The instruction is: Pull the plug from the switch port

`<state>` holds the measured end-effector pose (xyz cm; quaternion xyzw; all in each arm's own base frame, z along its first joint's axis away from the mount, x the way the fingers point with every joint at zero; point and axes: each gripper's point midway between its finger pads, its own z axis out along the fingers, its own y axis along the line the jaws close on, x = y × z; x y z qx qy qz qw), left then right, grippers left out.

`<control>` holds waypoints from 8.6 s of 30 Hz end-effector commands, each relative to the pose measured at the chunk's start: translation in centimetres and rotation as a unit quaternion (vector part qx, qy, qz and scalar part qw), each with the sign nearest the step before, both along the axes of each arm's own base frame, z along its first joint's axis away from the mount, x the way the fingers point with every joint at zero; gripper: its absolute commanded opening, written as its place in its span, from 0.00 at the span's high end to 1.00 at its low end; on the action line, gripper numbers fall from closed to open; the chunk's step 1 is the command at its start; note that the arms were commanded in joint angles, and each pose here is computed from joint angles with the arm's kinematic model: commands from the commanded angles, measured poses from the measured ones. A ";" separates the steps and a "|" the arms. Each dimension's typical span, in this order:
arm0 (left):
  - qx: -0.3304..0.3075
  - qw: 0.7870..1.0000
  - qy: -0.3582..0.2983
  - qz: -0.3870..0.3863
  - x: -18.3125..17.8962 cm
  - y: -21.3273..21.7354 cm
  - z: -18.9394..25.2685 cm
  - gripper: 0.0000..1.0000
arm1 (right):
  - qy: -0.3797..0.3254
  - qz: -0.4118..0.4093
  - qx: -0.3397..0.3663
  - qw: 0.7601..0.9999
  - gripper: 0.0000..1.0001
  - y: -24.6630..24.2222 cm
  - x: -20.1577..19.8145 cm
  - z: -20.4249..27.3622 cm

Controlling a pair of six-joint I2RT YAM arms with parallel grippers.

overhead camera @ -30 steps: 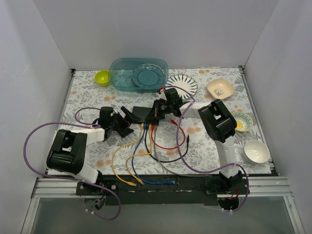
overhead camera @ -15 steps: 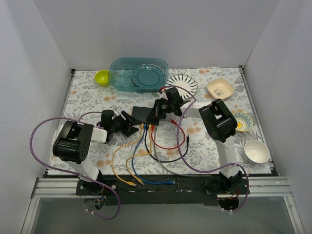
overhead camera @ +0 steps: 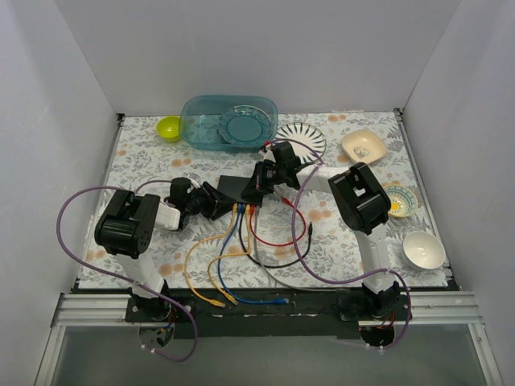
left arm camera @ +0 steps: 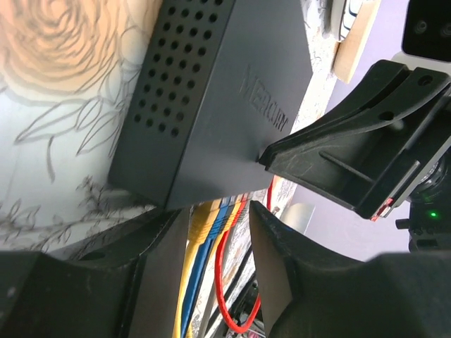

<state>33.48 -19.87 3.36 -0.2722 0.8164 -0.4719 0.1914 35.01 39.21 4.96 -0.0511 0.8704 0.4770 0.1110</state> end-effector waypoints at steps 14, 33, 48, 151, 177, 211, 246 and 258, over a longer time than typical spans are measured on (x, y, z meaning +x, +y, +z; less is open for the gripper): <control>0.009 1.000 0.014 -0.004 0.2 0.5 -2.1 0.71 | 0.014 -0.003 -0.053 0.998 0.99 -1.1 0.4 -3.2; 0.004 0.998 0.011 -0.061 -1.0 0.0 -2.9 0.66 | 0.016 -0.002 -0.062 0.998 0.99 -1.3 0.4 -3.8; 0.024 0.998 0.030 -0.053 -0.9 0.4 -4.2 0.81 | 0.019 -0.002 -0.063 0.998 0.99 -1.3 0.3 -4.1; 0.049 0.997 0.063 -0.016 -0.4 -1.0 -3.5 0.86 | 0.032 -0.003 -0.089 0.995 0.99 -3.4 -0.5 -5.6; 0.050 0.994 0.057 -0.074 -5.8 1.0 -2.1 1.00 | 0.032 -0.006 -0.086 0.996 0.99 -3.8 0.0 -5.7; 0.032 0.994 0.092 -0.042 -4.3 1.7 -4.5 0.66 | 0.001 0.048 -0.113 0.992 0.94 -2.0 -2.0 -5.8; 0.026 0.993 0.107 -0.039 -3.2 1.5 -6.1 1.00 | -0.067 0.066 -0.105 0.990 0.96 -1.6 -4.3 -1.1; 0.035 0.992 0.106 -0.051 -4.1 1.6 -5.5 1.00 | -0.015 0.086 -0.124 0.988 0.97 -0.8 -5.4 -4.8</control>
